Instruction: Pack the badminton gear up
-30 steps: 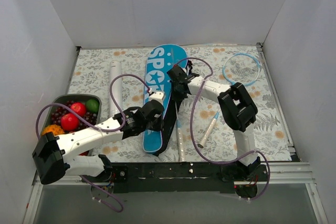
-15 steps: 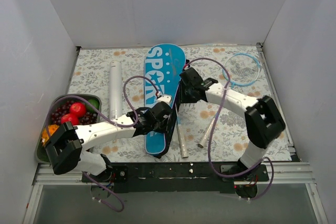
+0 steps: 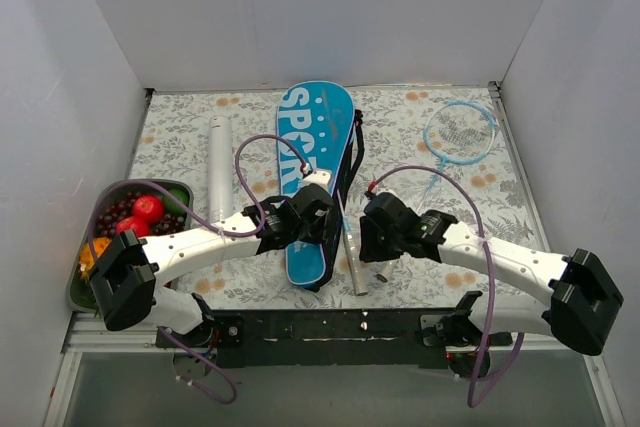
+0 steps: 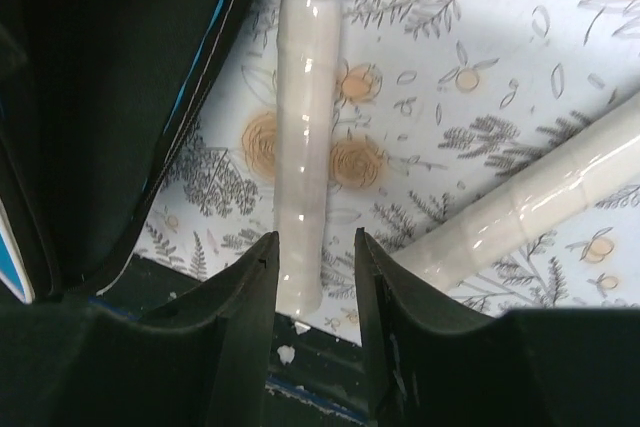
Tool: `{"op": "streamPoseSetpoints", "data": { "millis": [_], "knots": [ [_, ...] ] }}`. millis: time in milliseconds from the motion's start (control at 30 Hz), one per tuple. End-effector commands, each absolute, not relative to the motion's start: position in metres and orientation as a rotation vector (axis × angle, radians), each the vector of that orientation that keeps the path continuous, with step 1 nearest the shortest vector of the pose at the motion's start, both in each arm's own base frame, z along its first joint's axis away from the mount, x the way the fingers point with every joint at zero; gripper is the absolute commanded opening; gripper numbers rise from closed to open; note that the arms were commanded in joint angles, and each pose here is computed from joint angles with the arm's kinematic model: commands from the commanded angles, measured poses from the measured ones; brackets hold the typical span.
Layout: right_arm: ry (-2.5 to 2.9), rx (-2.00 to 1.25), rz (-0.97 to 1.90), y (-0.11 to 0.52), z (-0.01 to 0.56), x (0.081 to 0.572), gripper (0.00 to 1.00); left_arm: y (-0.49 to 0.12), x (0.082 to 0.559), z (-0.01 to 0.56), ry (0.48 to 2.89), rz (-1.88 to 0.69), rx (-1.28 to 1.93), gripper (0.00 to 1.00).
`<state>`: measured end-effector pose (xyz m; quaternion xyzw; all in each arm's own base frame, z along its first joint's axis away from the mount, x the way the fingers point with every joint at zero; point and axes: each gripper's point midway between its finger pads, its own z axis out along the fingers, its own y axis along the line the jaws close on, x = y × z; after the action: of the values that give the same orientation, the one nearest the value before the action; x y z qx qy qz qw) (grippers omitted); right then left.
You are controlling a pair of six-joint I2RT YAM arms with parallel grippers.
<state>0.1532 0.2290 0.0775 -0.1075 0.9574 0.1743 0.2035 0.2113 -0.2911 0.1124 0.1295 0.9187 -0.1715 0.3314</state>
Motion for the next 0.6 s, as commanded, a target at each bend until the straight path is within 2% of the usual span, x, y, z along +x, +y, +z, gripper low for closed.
{"op": "streamPoseSetpoints", "data": {
  "millis": [0, 167, 333, 567],
  "knots": [
    [2.681, -0.250, 0.559, 0.232, 0.078, 0.131, 0.44, -0.299, 0.221, 0.132, 2.345, -0.461, 0.327, 0.00],
    [2.721, -0.223, 0.634, 0.234, 0.059, 0.107, 0.44, -0.300, 0.222, 0.132, 2.347, -0.461, 0.330, 0.00],
    [2.704, -0.157, 0.686, 0.236, 0.052, 0.102, 0.44, -0.300, 0.222, 0.134, 2.343, -0.460, 0.334, 0.00],
    [2.630, -0.123, 0.848, 0.252, 0.059, 0.104, 0.52, -0.299, 0.222, 0.136, 2.339, -0.460, 0.340, 0.00]
  ]
}}
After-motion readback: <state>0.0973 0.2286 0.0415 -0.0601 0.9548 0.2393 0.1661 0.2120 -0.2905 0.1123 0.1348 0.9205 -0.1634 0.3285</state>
